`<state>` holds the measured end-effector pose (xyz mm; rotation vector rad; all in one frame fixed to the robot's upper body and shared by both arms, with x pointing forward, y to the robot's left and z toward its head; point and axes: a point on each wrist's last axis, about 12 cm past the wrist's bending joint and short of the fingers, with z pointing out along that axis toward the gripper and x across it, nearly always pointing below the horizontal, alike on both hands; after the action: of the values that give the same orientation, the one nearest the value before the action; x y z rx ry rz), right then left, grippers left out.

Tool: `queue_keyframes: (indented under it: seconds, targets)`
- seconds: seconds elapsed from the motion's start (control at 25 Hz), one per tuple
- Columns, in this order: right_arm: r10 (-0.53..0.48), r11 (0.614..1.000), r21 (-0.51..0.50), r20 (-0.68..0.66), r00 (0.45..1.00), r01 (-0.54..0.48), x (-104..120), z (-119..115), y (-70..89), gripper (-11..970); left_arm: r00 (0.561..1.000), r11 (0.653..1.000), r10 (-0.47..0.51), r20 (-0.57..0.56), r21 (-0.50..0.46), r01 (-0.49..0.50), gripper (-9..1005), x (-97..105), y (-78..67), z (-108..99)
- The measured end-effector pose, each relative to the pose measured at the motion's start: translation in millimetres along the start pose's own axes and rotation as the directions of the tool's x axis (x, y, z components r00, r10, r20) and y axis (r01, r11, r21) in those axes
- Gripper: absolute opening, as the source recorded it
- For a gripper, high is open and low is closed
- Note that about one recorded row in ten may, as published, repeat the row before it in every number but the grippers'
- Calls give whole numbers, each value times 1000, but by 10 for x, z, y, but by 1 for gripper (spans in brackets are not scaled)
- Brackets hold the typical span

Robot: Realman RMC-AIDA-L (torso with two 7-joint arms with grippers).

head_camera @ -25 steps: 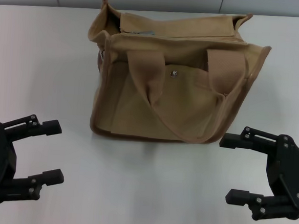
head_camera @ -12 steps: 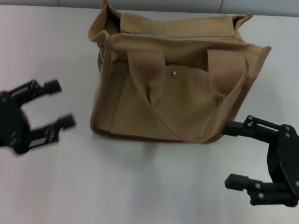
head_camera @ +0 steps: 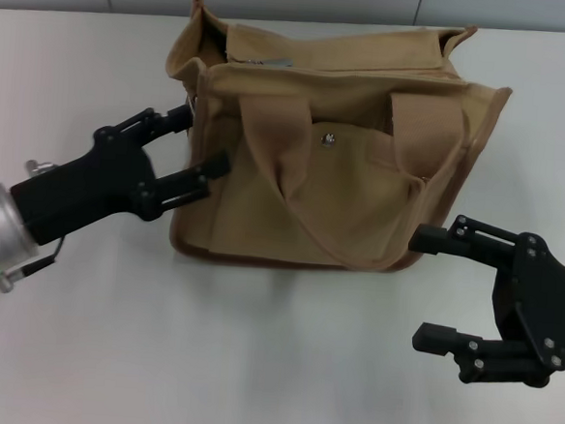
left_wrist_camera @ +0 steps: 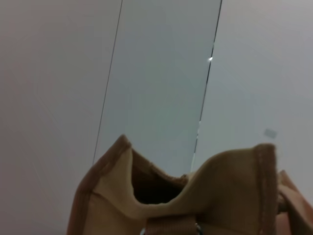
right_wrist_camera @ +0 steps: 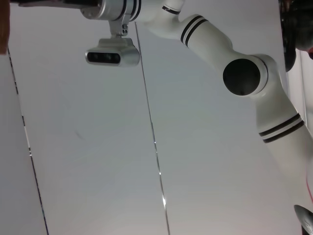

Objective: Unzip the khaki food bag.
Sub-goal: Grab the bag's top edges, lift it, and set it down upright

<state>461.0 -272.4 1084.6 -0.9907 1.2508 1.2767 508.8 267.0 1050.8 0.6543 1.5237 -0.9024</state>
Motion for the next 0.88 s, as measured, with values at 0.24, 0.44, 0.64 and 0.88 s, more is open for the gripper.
queue_keyframes:
  seconds: [0.24,0.44,0.64,0.88]
  targets:
    - [1,1000,9,-1,1000,-1,16,-12,14,840,1000,999,-15,21,-29,15,713,9,18,51]
    - [0,1000,14,-5,1000,1,20,-12,7,839,1000,1000,-12,28,-25,13,551,2,13,50]
    - [-1,1000,18,-7,1000,1,23,-10,2,839,999,1000,-12,32,-16,13,414,-3,3,62]
    - [7,1000,24,3,1000,-7,35,-5,8,839,998,1000,14,57,-24,-13,267,-87,56,31]
